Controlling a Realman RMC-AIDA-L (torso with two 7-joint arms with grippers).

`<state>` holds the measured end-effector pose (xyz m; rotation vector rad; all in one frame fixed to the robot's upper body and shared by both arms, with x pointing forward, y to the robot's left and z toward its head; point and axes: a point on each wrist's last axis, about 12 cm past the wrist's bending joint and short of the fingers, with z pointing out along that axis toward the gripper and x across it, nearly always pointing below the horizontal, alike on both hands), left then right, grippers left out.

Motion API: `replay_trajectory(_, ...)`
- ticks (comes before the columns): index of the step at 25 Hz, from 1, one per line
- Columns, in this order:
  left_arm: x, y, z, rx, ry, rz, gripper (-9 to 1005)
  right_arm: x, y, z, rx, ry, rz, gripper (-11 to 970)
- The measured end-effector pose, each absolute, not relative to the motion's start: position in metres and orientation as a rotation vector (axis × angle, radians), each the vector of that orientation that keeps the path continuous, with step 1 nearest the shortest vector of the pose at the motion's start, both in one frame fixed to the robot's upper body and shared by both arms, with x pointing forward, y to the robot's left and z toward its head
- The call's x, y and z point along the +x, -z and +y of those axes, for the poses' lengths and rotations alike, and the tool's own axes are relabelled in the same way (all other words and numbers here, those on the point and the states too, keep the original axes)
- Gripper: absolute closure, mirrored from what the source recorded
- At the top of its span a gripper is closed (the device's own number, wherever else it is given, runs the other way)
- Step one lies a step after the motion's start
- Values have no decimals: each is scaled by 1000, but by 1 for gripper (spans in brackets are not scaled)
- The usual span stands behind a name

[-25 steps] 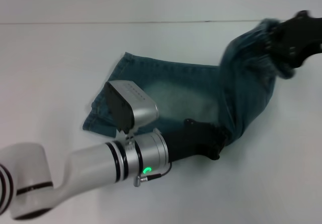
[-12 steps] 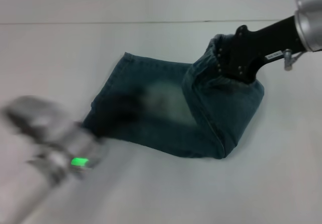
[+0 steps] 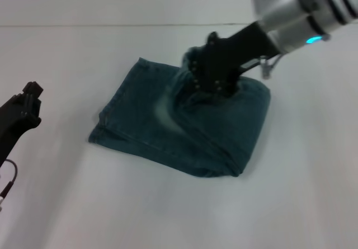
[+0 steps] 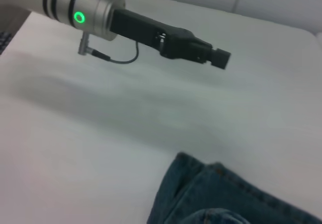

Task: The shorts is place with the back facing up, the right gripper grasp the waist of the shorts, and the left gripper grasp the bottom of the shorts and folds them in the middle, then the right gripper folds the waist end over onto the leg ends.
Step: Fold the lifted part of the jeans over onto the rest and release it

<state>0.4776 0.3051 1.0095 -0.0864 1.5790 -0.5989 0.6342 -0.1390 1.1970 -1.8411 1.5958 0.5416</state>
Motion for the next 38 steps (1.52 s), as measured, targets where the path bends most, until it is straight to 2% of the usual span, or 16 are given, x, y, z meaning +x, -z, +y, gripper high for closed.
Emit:
replay_trajectory(7,468,-1005,307,-84,598,1595,938,636,-1178,-95,-2053,-374,1530,865)
replay_trajectory(14,465,-1001,307,-96,591,1620,937,630,-1175,-81,-2144,-358,1461,846)
replay_trajectory(19,464,-1000,306,-91,587,1623,936,627,-1182,-82,-2127,-401,1400,614)
replay_trajectory(22,465,-1000,304,-89,592,1622,936,623,-1188,-85,-2102,-447,1344,372)
replay_trajectory(27,469,-1002,300,-75,609,1620,935,620,-1189,-88,-2093,-494,1313,159)
replay_trajectory(33,471,-1002,297,-58,620,1621,936,618,-1185,-90,-2141,-474,1370,42)
replay_trajectory(38,470,-1001,294,-56,635,1624,937,616,-1177,-89,-2205,-417,1398,43)
